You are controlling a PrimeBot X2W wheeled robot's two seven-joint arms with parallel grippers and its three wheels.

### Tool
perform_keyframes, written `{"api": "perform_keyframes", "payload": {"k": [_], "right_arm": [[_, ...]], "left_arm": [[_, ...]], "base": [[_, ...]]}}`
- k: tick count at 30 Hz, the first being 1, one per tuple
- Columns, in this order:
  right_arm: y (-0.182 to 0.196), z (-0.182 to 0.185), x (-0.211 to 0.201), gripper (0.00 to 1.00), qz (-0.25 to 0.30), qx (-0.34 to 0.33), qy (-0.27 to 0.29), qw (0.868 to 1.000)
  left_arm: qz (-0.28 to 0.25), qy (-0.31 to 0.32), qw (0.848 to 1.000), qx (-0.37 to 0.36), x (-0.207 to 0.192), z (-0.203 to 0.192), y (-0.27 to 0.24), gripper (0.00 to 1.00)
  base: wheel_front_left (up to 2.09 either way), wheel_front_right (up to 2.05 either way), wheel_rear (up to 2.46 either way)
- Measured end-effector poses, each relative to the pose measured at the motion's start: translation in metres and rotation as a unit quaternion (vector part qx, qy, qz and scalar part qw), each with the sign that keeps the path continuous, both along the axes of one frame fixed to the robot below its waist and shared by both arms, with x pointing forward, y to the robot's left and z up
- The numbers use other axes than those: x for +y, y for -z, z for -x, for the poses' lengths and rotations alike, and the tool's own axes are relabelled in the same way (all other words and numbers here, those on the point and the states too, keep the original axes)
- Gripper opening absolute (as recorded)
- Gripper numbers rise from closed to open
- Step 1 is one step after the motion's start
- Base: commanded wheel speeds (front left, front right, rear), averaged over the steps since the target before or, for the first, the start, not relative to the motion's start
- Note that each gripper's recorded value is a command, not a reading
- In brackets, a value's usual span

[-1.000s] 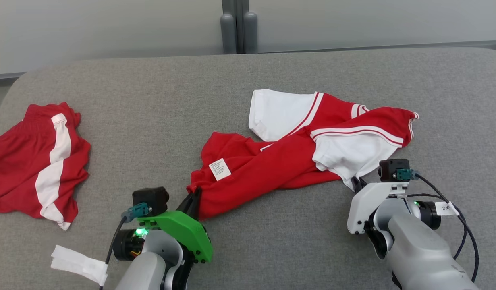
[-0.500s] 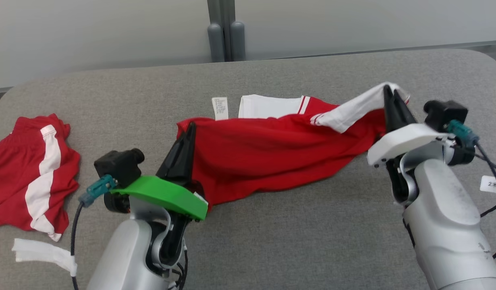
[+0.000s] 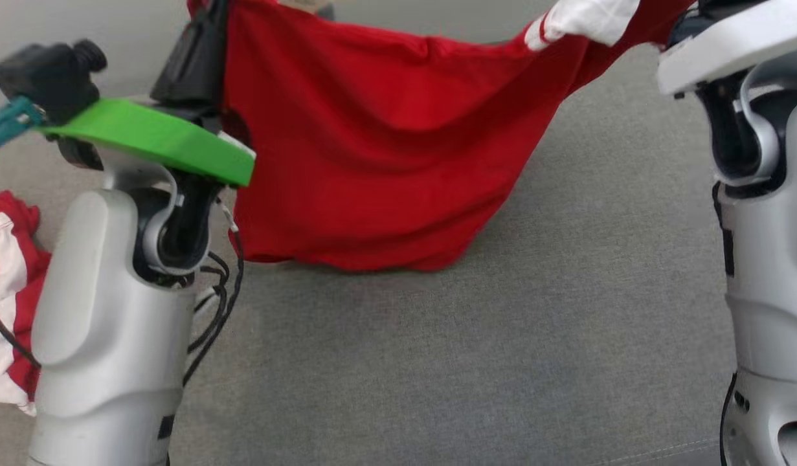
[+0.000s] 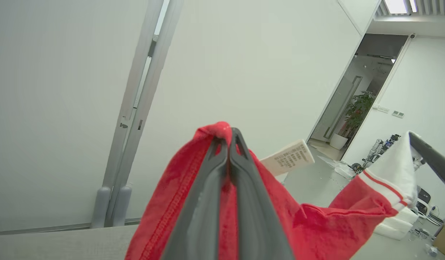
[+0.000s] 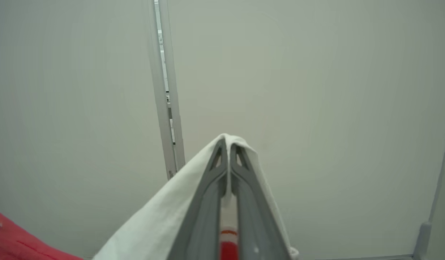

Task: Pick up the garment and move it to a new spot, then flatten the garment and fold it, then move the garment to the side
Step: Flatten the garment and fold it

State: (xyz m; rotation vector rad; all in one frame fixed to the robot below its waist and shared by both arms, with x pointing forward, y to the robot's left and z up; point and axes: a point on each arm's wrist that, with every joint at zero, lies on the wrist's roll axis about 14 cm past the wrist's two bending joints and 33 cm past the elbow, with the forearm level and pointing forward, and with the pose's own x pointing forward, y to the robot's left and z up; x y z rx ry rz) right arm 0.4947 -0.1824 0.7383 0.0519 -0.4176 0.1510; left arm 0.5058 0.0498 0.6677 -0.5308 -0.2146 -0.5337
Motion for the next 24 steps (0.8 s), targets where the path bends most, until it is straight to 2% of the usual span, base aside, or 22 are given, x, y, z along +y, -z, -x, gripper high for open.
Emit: {"api": "perform_keyframes", "payload": {"k": [4, 7, 12, 17, 20, 24], "right_arm": [[-0.035, -0.011, -0.014, 0.0, -0.02, -0.06, 0.014, 0.998], [-0.057, -0.02, -0.02, 0.0, -0.024, -0.104, 0.023, 0.994], [-0.029, -0.059, -0.03, 0.0, -0.033, -0.059, 0.038, 0.997], [0.011, -0.099, -0.047, 0.0, -0.075, -0.02, 0.059, 0.995], [-0.001, -0.107, -0.058, 0.0, -0.087, -0.081, 0.079, 0.99], [-0.059, -0.097, -0.062, 0.0, -0.085, -0.188, 0.086, 0.975]], "left_arm": [[0.048, -0.019, 0.998, -0.034, 0.01, -0.028, -0.028, 0.0], [0.065, -0.028, 0.996, -0.059, 0.013, -0.046, -0.046, 0.0], [0.071, -0.031, 0.996, -0.044, 0.01, -0.079, -0.035, 0.0], [0.068, -0.055, 0.995, -0.047, 0.011, -0.112, -0.012, 0.0], [0.075, -0.078, 0.99, -0.093, 0.013, -0.125, -0.018, 0.0], [0.113, -0.081, 0.978, -0.157, 0.014, -0.128, -0.057, 0.0]], "base": [[0.0, 0.0, 0.0], [0.0, 0.0, 0.0], [0.0, 0.0, 0.0], [0.0, 0.0, 0.0], [0.0, 0.0, 0.0], [0.0, 0.0, 0.0]]}}
